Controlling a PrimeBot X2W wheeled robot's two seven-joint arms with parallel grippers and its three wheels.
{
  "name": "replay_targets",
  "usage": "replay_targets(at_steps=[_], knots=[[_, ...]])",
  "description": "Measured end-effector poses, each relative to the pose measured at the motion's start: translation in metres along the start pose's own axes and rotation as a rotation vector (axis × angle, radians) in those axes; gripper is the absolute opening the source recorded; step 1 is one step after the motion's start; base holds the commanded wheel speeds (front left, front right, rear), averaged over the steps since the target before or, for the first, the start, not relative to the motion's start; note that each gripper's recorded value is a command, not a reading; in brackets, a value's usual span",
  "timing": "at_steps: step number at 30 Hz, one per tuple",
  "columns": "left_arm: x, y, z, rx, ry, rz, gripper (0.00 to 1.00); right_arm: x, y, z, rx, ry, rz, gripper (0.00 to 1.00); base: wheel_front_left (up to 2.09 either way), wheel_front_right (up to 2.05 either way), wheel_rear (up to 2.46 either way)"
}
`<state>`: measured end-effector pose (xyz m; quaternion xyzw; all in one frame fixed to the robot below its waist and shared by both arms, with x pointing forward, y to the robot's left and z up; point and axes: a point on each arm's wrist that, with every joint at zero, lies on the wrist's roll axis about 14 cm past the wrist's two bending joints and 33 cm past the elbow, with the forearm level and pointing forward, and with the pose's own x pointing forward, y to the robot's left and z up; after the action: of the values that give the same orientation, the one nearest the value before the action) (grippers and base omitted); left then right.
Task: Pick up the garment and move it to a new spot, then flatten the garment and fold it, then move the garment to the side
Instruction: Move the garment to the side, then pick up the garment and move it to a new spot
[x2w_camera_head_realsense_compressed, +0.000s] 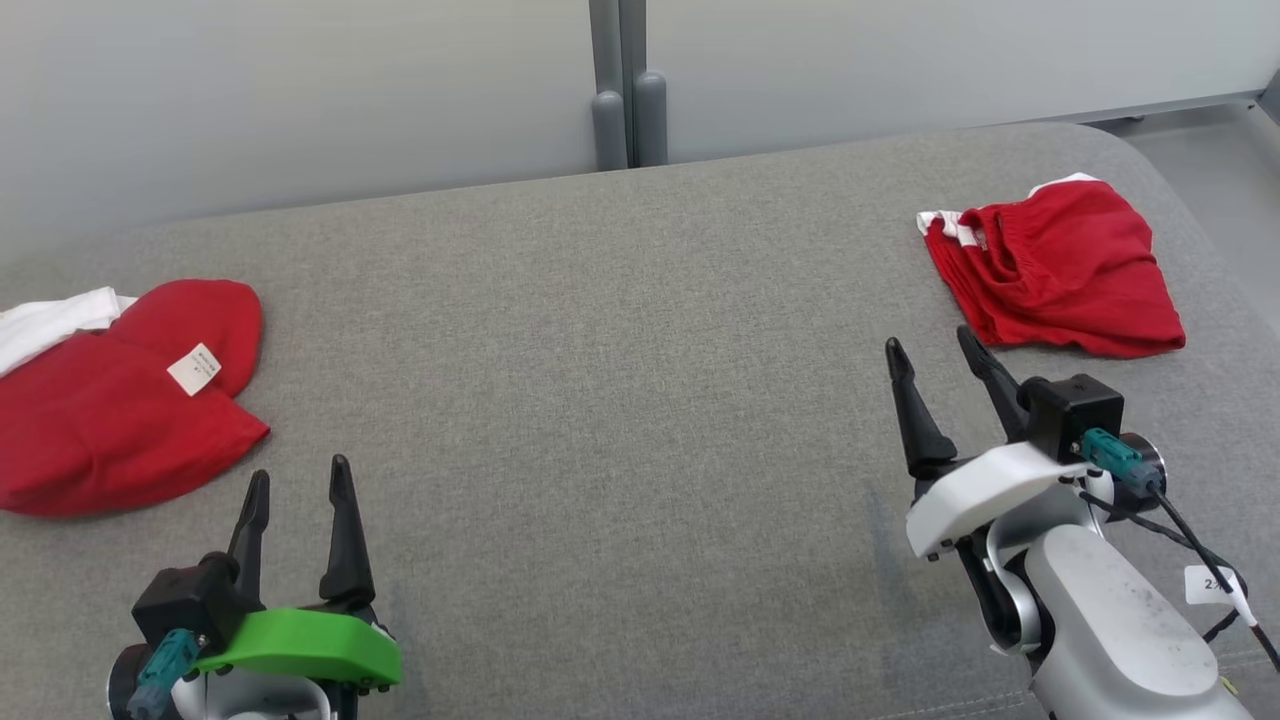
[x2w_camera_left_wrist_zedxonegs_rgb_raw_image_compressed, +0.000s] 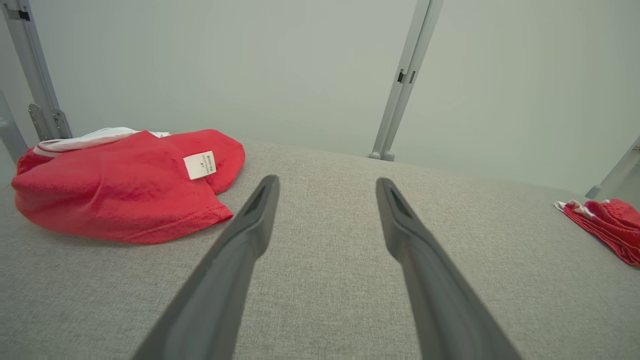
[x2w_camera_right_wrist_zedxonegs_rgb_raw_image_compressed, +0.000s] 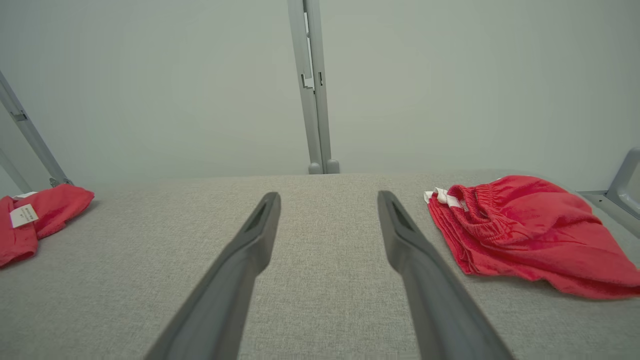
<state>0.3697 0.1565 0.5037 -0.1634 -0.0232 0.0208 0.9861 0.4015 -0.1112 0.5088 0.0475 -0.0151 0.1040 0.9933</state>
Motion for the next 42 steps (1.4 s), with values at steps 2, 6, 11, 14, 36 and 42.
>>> replay_targets(at_steps=[2, 6, 11, 14, 36, 42], knots=[[-0.003, 0.001, -0.001, 0.001, 0.003, 0.002, 1.0, -0.005, -0.001, -0.002, 0.002, 0.006, -0.007, 1.0, 0.0, 0.0, 0.0], [-0.008, 0.001, 0.001, 0.001, -0.001, 0.002, 1.0, -0.013, -0.001, -0.004, 0.002, 0.01, -0.016, 1.0, 0.0, 0.0, 0.0], [-0.012, 0.002, -0.001, 0.001, 0.004, 0.004, 1.0, -0.017, 0.0, -0.004, 0.009, 0.008, -0.018, 1.0, 0.0, 0.0, 0.0], [-0.012, 0.001, 0.0, 0.001, 0.002, 0.002, 1.0, -0.02, 0.001, -0.007, 0.012, 0.016, -0.021, 1.0, 0.0, 0.0, 0.0], [-0.013, -0.001, 0.003, 0.001, -0.007, -0.003, 1.0, -0.025, 0.003, -0.004, 0.025, 0.001, -0.028, 1.0, 0.0, 0.0, 0.0], [-0.015, -0.002, 0.002, 0.001, -0.006, -0.007, 1.0, -0.025, 0.003, -0.003, 0.028, -0.004, -0.028, 1.0, 0.0, 0.0, 0.0]])
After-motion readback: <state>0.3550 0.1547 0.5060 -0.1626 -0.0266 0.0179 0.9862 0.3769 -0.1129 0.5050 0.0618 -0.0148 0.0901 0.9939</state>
